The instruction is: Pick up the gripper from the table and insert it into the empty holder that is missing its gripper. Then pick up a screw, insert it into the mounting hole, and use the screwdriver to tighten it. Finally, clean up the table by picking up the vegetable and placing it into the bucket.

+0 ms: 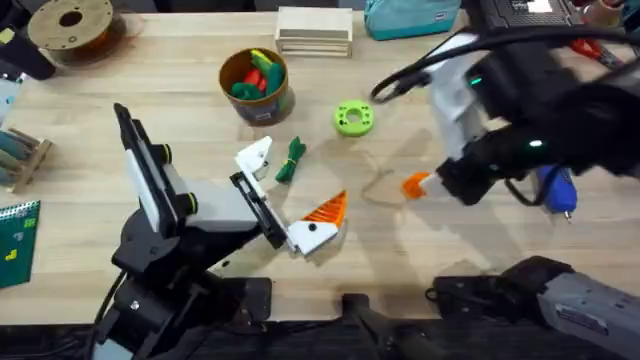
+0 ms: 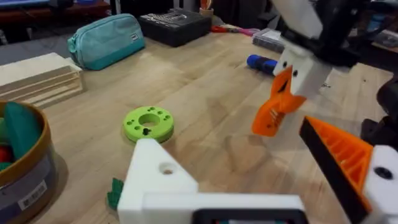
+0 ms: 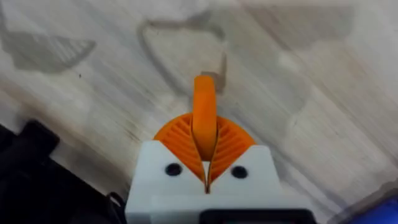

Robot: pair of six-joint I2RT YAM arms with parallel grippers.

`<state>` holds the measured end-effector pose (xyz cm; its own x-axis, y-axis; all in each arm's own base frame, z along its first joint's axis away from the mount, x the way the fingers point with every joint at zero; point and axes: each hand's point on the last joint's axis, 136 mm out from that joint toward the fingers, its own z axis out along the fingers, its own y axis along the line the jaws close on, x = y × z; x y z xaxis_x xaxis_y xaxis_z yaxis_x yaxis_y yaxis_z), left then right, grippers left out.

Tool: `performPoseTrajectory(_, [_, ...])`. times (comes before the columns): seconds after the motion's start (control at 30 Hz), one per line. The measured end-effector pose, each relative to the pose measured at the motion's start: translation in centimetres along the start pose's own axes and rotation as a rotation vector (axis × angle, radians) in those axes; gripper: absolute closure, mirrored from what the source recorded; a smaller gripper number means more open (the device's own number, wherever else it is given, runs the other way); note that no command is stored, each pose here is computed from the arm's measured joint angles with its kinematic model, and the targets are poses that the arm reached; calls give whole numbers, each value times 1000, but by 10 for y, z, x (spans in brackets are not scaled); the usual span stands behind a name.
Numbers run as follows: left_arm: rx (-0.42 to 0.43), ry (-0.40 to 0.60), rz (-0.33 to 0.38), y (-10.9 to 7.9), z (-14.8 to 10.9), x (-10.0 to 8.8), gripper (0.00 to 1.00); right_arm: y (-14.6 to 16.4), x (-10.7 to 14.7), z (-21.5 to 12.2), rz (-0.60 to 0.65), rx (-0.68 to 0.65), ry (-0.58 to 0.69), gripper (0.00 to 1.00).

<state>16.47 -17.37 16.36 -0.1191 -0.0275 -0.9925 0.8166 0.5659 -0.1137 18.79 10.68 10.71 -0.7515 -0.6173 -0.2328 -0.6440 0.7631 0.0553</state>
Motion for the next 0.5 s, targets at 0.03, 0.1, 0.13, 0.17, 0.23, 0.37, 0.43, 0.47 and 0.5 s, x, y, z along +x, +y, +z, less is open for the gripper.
performPoseTrajectory(0.03, [0,0,0,0,0,0,14,-2,-4,-5,24,-2,-40,982])
performPoseTrajectory(0.1, [0,0,0,0,0,0,14,-6,-18,-16,87,-39,-146,982])
performPoseTrajectory(0.13, [0,0,0,0,0,0,12,-6,-28,-20,116,-69,-201,982])
performPoseTrajectory(0.17, [0,0,0,0,0,0,14,-6,-38,-25,142,-105,-256,982])
performPoseTrajectory(0.23, [0,0,0,0,0,0,14,-5,-62,-33,196,-205,-364,982])
performPoseTrajectory(0.37, [0,0,0,0,0,0,14,10,-92,-37,279,-427,-434,982])
performPoseTrajectory(0.43, [0,0,0,0,0,0,14,21,-101,-34,319,-550,-423,982])
performPoseTrajectory(0.47, [0,0,0,0,0,0,14,26,-106,-33,334,-612,-419,982])
performPoseTrajectory(0.5, [0,0,0,0,0,0,14,32,-112,-34,346,-685,-417,982])
